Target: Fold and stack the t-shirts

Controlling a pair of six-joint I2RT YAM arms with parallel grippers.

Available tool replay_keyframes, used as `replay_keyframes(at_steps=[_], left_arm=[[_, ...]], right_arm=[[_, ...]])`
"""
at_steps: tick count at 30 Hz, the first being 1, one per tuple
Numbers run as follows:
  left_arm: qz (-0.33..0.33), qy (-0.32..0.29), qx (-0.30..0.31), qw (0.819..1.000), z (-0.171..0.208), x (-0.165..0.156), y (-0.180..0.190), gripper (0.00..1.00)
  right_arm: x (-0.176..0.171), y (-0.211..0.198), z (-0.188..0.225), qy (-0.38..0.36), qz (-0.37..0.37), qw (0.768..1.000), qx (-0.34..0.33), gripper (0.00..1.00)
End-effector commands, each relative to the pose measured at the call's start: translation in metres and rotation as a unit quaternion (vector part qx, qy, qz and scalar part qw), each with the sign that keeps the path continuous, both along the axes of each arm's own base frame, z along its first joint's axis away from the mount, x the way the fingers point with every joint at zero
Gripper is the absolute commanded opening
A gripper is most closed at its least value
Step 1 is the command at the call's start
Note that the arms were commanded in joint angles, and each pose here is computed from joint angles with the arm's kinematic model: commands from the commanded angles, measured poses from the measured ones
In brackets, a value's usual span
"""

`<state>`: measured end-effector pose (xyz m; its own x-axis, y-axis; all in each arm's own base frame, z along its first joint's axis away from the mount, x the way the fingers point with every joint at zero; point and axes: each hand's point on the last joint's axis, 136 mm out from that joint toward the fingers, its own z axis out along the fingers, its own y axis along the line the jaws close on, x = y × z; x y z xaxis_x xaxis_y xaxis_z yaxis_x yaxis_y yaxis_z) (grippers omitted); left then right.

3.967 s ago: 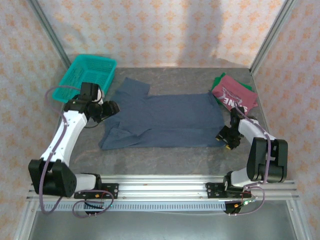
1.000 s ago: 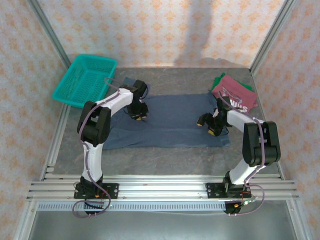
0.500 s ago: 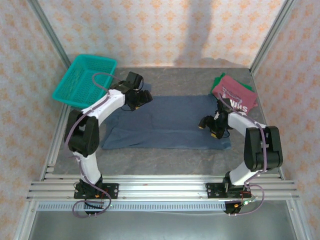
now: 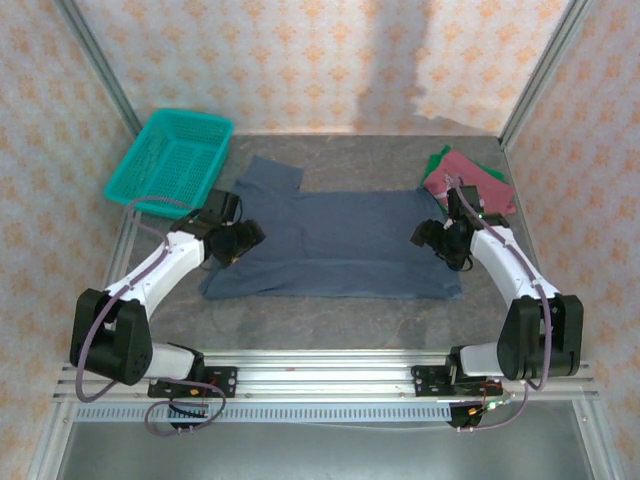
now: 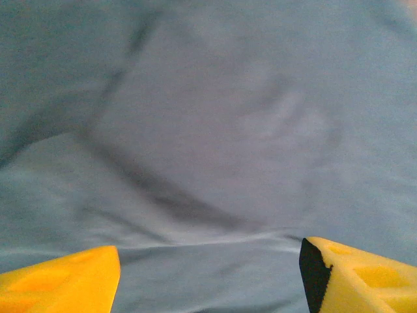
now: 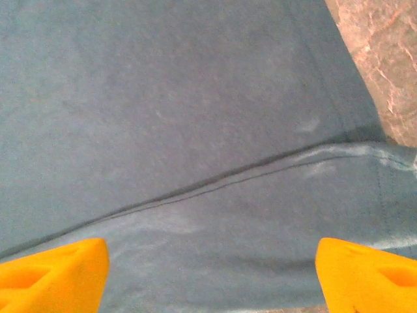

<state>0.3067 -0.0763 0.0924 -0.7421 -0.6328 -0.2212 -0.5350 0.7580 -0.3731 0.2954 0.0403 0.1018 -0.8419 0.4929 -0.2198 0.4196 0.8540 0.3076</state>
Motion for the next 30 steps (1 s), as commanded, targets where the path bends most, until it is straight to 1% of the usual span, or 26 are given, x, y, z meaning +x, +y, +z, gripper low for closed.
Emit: replay_keyframes(at_steps=[1,6,9,11,15,19,23,25,27,30], left_arm=[[0.025,0.020,0.036,0.999,-0.015,-0.016,0.022,0.70],[0.037,0.074,0.083,0.993,-0.046,-0.036,0.044,0.63],[0.033,0.106,0.105,0.988,-0.060,-0.049,0.051,0.59],[0.027,0.127,0.111,0.985,-0.069,-0.059,0.052,0.57],[0.020,0.157,0.119,0.980,-0.080,-0.084,0.057,0.56],[0.019,0.175,0.112,0.978,-0.087,-0.112,0.058,0.55],[0.029,0.190,0.096,0.977,-0.090,-0.143,0.058,0.55],[0.040,0.193,0.090,0.976,-0.090,-0.160,0.058,0.55],[0.053,0.180,0.079,0.979,-0.089,-0.166,0.054,0.56],[0.081,0.191,0.064,0.976,-0.093,-0.182,0.053,0.59]], right_arm=[[-0.010,0.002,-0.020,0.022,-0.016,0.999,0.016,0.80],[-0.024,-0.001,-0.069,0.076,-0.045,0.996,0.016,0.72],[-0.040,-0.014,-0.089,0.103,-0.068,0.992,-0.019,0.68],[-0.050,-0.020,-0.097,0.117,-0.076,0.990,-0.036,0.67],[-0.071,-0.027,-0.103,0.140,-0.082,0.985,-0.057,0.67],[-0.093,-0.031,-0.106,0.170,-0.082,0.980,-0.068,0.67],[-0.105,-0.024,-0.103,0.176,-0.087,0.979,-0.058,0.66],[-0.111,-0.017,-0.102,0.180,-0.091,0.978,-0.045,0.66],[-0.119,-0.015,-0.102,0.188,-0.096,0.977,-0.042,0.66],[-0.126,-0.012,-0.099,0.194,-0.093,0.976,-0.039,0.64]])
